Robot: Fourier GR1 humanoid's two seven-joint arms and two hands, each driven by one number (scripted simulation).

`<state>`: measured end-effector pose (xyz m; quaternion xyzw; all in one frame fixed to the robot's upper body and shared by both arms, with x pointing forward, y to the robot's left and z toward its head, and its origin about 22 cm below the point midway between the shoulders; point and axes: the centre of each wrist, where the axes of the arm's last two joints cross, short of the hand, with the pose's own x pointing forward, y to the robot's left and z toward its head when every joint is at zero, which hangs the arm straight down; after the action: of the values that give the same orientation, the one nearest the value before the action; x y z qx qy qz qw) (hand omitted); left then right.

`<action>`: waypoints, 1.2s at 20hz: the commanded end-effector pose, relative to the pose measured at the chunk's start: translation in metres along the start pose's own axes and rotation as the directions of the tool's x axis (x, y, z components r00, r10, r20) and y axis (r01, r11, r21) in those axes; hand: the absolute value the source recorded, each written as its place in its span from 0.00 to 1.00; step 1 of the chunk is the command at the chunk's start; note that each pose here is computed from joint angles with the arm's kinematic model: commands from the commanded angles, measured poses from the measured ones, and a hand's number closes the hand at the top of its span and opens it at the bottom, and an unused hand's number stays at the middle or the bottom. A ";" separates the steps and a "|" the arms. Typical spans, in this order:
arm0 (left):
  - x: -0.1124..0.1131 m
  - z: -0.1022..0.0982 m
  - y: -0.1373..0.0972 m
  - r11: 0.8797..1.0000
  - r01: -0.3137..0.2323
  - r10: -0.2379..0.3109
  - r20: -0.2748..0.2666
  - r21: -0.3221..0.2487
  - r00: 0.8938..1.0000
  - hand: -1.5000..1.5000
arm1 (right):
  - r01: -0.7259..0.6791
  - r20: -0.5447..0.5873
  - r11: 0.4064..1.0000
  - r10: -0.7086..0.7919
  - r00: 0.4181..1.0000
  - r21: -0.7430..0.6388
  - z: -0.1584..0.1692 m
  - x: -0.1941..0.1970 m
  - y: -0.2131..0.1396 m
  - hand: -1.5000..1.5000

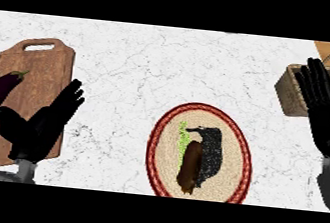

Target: Pick the sweet potato from the placemat and place it in the basket

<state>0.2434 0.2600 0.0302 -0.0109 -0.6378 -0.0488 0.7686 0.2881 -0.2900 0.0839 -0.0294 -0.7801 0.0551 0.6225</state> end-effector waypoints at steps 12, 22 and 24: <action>0.039 -0.016 -0.001 0.967 0.241 -0.206 0.303 -0.083 0.931 0.50 | -0.545 0.060 0.777 0.557 0.829 0.317 0.054 -0.019 0.185 0.00; 0.032 -0.020 0.008 0.967 0.246 -0.219 0.278 -0.068 0.935 0.50 | -0.939 -0.045 0.336 0.942 0.334 0.066 0.011 -0.001 0.233 0.00; 0.038 -0.026 0.007 0.965 0.255 -0.230 0.292 -0.052 0.928 0.50 | -0.973 -0.074 0.218 0.974 0.212 0.080 0.004 0.017 0.249 0.00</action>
<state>0.2728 0.2650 0.0626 0.0222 -0.7321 -0.1691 0.6595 0.2663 -0.0660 0.0459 -0.4116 -0.6064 0.4242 0.5319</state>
